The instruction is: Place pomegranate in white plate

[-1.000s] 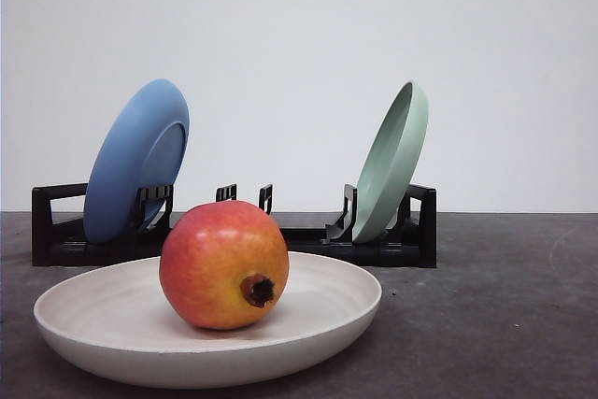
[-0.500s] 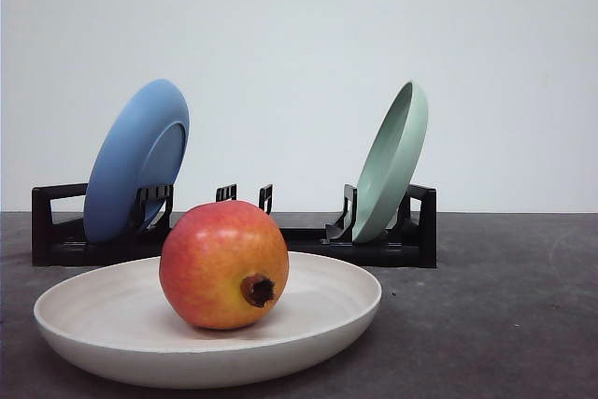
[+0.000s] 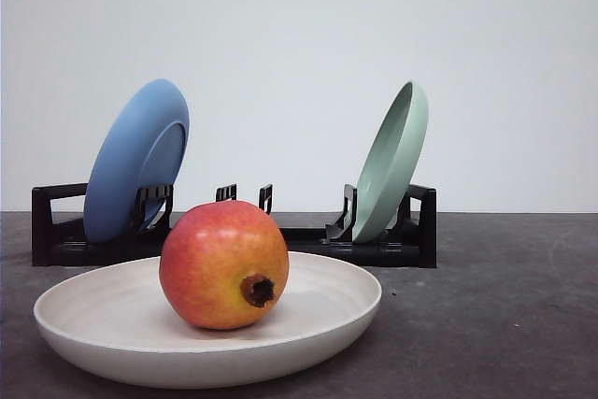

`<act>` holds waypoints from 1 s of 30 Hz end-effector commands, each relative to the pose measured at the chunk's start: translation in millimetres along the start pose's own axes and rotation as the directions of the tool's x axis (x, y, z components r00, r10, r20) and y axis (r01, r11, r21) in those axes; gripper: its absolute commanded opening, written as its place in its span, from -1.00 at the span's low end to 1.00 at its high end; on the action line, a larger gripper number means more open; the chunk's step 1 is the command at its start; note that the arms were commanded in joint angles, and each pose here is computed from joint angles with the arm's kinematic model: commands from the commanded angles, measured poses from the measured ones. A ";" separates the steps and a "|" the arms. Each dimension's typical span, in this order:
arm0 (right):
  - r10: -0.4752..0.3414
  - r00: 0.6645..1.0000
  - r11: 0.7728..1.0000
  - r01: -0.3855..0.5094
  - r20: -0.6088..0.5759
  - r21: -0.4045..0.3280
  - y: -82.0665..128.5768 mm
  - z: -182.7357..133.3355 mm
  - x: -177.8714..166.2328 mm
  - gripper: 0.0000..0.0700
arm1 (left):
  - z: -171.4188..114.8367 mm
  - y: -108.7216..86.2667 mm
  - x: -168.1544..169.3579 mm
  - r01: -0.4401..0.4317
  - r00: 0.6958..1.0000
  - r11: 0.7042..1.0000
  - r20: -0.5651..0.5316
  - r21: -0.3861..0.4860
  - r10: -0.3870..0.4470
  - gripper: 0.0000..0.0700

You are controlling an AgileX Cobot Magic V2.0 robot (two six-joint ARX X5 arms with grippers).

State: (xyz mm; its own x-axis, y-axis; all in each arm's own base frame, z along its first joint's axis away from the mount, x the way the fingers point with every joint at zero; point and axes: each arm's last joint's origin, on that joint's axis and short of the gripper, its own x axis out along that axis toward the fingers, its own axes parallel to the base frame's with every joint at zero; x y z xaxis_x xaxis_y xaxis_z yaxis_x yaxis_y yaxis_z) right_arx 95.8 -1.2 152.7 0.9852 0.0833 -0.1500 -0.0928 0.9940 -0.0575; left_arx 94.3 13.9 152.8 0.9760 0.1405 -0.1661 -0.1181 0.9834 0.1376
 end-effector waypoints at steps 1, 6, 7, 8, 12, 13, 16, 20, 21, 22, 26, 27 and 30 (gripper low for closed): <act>0.001 1.000 1.000 -0.001 0.001 0.000 0.1 -1.0 0.4 -1.00 | -3.4 -0.4 0.9 0.002 1.000 1.000 -0.012 -0.004 -0.002 -1.00; 0.001 1.000 1.000 -0.001 0.001 0.000 0.1 -1.0 0.4 -1.00 | -3.4 -0.4 0.9 0.003 1.000 1.000 -0.012 -0.004 -0.003 -1.00; 0.001 1.000 1.000 -0.001 0.001 0.000 0.1 -1.0 0.4 -1.00 | -3.4 -0.4 0.9 0.002 1.000 1.000 -0.012 -0.004 -0.002 -1.00; 0.001 1.000 1.000 -0.001 0.001 0.000 0.1 -1.0 0.4 -1.00 | -3.4 -0.4 0.9 0.002 1.000 1.000 -0.012 -0.004 -0.003 -1.00; 0.001 1.000 1.000 -0.001 0.001 0.000 0.1 -1.0 0.4 -1.00 | -3.4 -0.4 0.9 0.003 1.000 1.000 -0.012 -0.004 -0.003 -1.00; 0.001 1.000 1.000 -0.001 0.001 0.000 0.1 -1.0 0.4 -1.00 | -3.4 -0.4 0.9 0.003 1.000 1.000 -0.012 -0.004 -0.003 -1.00; 0.001 1.000 1.000 -0.001 0.001 0.000 0.1 -1.0 0.4 -1.00 | -3.4 -0.4 0.9 0.002 1.000 1.000 -0.012 -0.004 -0.003 -1.00; 0.001 1.000 1.000 -0.001 0.001 0.000 0.1 -1.0 0.4 -1.00 | -3.4 -0.4 0.9 0.003 1.000 1.000 -0.012 -0.004 -0.003 -1.00; 0.001 1.000 1.000 -0.001 0.001 0.000 0.1 -1.0 0.4 -1.00 | -3.4 -0.4 0.9 0.003 1.000 1.000 -0.012 -0.004 -0.003 -1.00; 0.001 1.000 1.000 -0.001 0.001 0.000 0.1 -1.0 0.4 -1.00 | -3.4 -0.4 0.9 0.002 1.000 1.000 -0.012 -0.004 -0.002 -1.00; 0.001 1.000 1.000 -0.001 0.001 0.000 0.1 -1.0 0.4 -1.00 | -3.4 -0.4 0.9 0.003 1.000 1.000 -0.012 -0.004 -0.003 -1.00; 0.001 1.000 1.000 -0.001 0.001 0.000 0.1 -1.0 0.4 -1.00 | -3.4 -0.4 0.9 0.003 1.000 1.000 -0.012 -0.004 -0.003 -1.00; 0.001 1.000 1.000 -0.001 0.001 0.000 0.1 -1.0 0.4 -1.00 | -3.4 -0.4 0.9 0.003 1.000 1.000 -0.012 -0.004 -0.003 -1.00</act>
State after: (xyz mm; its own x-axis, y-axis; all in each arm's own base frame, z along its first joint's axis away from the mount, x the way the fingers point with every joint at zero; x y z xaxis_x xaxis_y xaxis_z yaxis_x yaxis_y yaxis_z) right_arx 95.8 -1.2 152.7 0.9852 0.0833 -0.1500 -0.0928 0.9940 -0.0572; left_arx 94.3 13.9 152.8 0.9760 0.1405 -0.1661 -0.1181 0.9834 0.1376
